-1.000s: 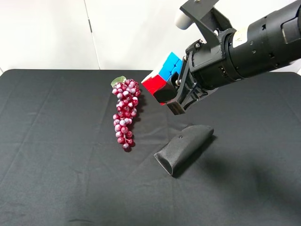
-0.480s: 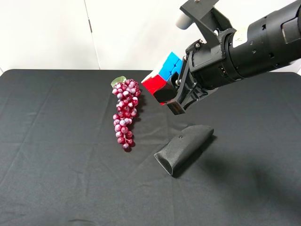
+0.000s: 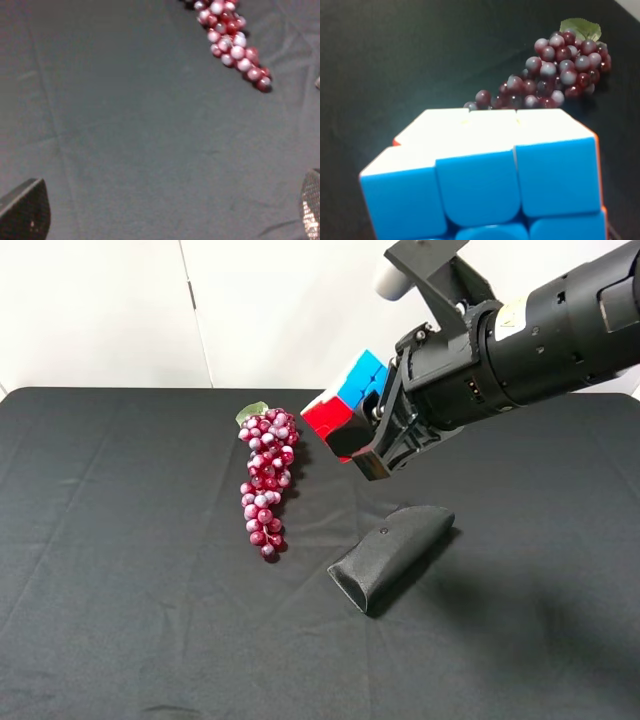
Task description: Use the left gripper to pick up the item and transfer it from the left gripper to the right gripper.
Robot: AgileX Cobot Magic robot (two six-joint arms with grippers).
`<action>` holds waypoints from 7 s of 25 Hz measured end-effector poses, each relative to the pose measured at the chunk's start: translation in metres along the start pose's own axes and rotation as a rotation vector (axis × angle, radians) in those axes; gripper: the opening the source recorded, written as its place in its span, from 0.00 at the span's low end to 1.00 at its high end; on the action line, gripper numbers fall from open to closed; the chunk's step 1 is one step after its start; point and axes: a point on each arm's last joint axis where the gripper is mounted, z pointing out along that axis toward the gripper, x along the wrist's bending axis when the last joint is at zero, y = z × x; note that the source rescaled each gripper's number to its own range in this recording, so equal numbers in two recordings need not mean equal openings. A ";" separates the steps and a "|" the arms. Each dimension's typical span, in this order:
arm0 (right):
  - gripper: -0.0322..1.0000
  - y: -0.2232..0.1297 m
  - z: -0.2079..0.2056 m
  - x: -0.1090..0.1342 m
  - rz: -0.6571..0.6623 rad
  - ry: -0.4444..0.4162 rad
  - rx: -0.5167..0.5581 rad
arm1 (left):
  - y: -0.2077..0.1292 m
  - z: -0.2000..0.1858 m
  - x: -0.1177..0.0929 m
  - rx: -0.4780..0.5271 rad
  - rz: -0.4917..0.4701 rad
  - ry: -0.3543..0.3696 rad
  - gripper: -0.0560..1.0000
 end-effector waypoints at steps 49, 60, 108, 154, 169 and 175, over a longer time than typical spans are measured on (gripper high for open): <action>0.03 -0.047 -0.017 -0.084 0.458 -0.215 0.261 | -0.004 -0.003 -0.002 -0.019 -0.247 0.384 1.00; 0.03 -0.092 0.010 -0.141 0.563 -0.334 0.409 | -0.004 -0.003 -0.002 -0.019 -0.247 0.384 1.00; 0.84 -0.101 0.107 -0.205 0.513 -0.327 0.557 | -0.005 -0.003 -0.002 -0.018 -0.247 0.384 1.00; 0.99 -0.039 -0.089 -0.113 0.628 -0.310 0.550 | -0.005 -0.003 -0.002 -0.016 -0.247 0.383 1.00; 0.99 -0.099 -0.171 -0.023 0.591 -0.388 0.307 | -0.005 -0.003 -0.002 -0.016 -0.247 0.383 1.00; 0.99 -0.133 -0.199 0.015 0.539 -0.444 0.106 | -0.005 -0.003 -0.002 -0.016 -0.247 0.383 1.00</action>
